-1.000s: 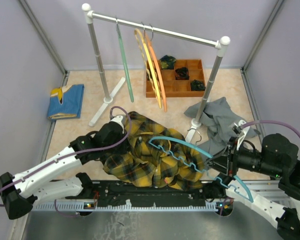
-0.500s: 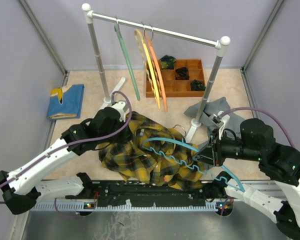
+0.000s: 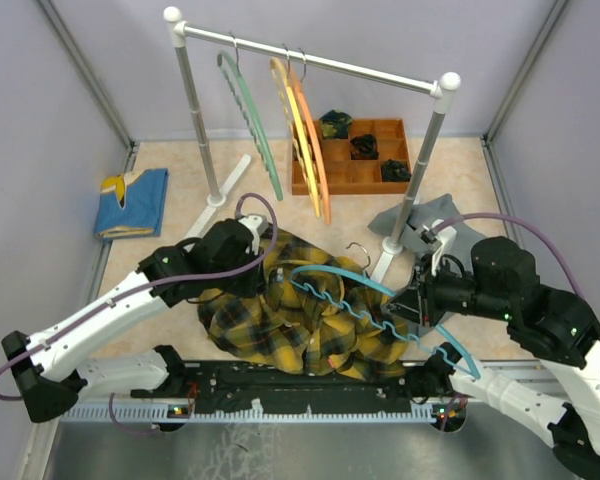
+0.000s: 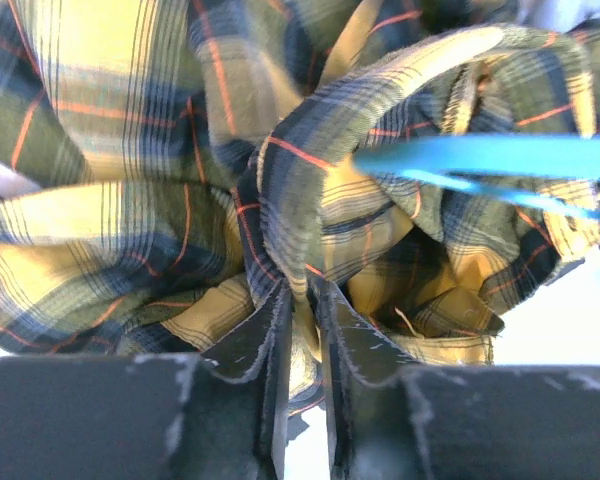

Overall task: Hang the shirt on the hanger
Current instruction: Hang the shirt on the hanger.

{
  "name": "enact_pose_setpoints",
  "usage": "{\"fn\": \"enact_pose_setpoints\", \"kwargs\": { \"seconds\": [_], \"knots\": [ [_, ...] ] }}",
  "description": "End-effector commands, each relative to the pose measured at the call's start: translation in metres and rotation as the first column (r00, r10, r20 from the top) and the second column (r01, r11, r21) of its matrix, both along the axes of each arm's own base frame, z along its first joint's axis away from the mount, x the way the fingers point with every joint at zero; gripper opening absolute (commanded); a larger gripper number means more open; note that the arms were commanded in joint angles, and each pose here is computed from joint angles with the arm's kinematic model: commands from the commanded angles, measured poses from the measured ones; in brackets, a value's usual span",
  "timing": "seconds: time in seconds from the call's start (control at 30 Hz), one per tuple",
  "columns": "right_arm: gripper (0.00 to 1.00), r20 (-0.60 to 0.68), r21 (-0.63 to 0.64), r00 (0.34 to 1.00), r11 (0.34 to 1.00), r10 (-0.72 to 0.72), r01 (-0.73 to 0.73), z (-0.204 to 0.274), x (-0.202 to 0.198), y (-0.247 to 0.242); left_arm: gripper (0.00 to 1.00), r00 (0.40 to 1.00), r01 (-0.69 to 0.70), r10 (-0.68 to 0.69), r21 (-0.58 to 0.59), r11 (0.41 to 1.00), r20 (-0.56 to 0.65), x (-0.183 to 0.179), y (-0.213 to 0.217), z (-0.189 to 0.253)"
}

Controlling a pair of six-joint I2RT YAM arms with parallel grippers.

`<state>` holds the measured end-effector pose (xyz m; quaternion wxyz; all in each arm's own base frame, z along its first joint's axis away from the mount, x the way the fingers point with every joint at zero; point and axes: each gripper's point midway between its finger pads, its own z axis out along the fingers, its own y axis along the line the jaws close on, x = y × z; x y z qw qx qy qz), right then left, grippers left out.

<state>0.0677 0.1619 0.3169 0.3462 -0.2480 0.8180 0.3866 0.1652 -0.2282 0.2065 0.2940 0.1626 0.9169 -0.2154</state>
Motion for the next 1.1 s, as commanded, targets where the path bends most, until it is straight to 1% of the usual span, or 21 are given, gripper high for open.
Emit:
{"fn": "enact_pose_setpoints", "kwargs": {
  "seconds": [0.0,0.07,0.2,0.37,0.5,0.6,0.7,0.87,0.93,1.07],
  "knots": [
    [0.0,0.065,0.022,0.996,0.998,-0.058,0.057,0.006,0.005,-0.01,0.26,0.994,-0.098,0.097,-0.018,0.995,-0.056,-0.005,0.007,-0.019],
    [0.0,0.063,0.021,0.996,0.998,-0.067,0.066,0.004,0.004,-0.013,0.31,0.988,-0.148,0.146,-0.034,0.988,-0.054,-0.003,0.01,-0.019],
    [0.0,0.052,0.026,0.996,0.997,-0.071,0.069,-0.003,0.001,-0.014,0.37,0.973,-0.23,0.228,-0.052,0.972,-0.043,0.002,0.015,-0.011],
    [0.0,0.047,0.03,0.996,0.997,-0.073,0.072,-0.009,0.0,-0.014,0.4,0.946,-0.322,0.321,-0.008,0.947,-0.053,0.004,0.023,-0.01],
    [0.0,0.045,0.024,0.996,0.997,-0.079,0.078,-0.013,0.001,-0.015,0.4,0.933,-0.354,0.354,0.02,0.935,-0.066,0.002,0.023,-0.017],
    [0.0,0.044,0.026,0.996,0.997,-0.079,0.078,-0.013,0.0,-0.015,0.42,0.919,-0.382,0.388,0.08,0.921,-0.068,0.0,0.029,-0.028],
    [0.0,0.041,0.029,0.996,0.997,-0.074,0.073,-0.013,-0.001,-0.015,0.42,0.913,-0.395,0.402,0.093,0.914,-0.069,-0.001,0.029,-0.033],
    [0.0,0.036,0.025,0.997,0.997,-0.073,0.072,-0.017,-0.002,-0.015,0.4,0.925,-0.376,0.376,0.006,0.927,-0.064,0.004,0.011,-0.032],
    [0.0,0.032,0.028,0.997,0.997,-0.074,0.073,-0.018,-0.002,-0.015,0.39,0.927,-0.372,0.371,-0.006,0.928,-0.058,0.006,0.007,-0.032],
    [0.0,0.024,0.033,0.997,0.997,-0.074,0.073,-0.02,-0.003,-0.015,0.39,0.933,-0.356,0.356,0.014,0.934,-0.049,0.011,0.001,-0.037]
  ]
}}
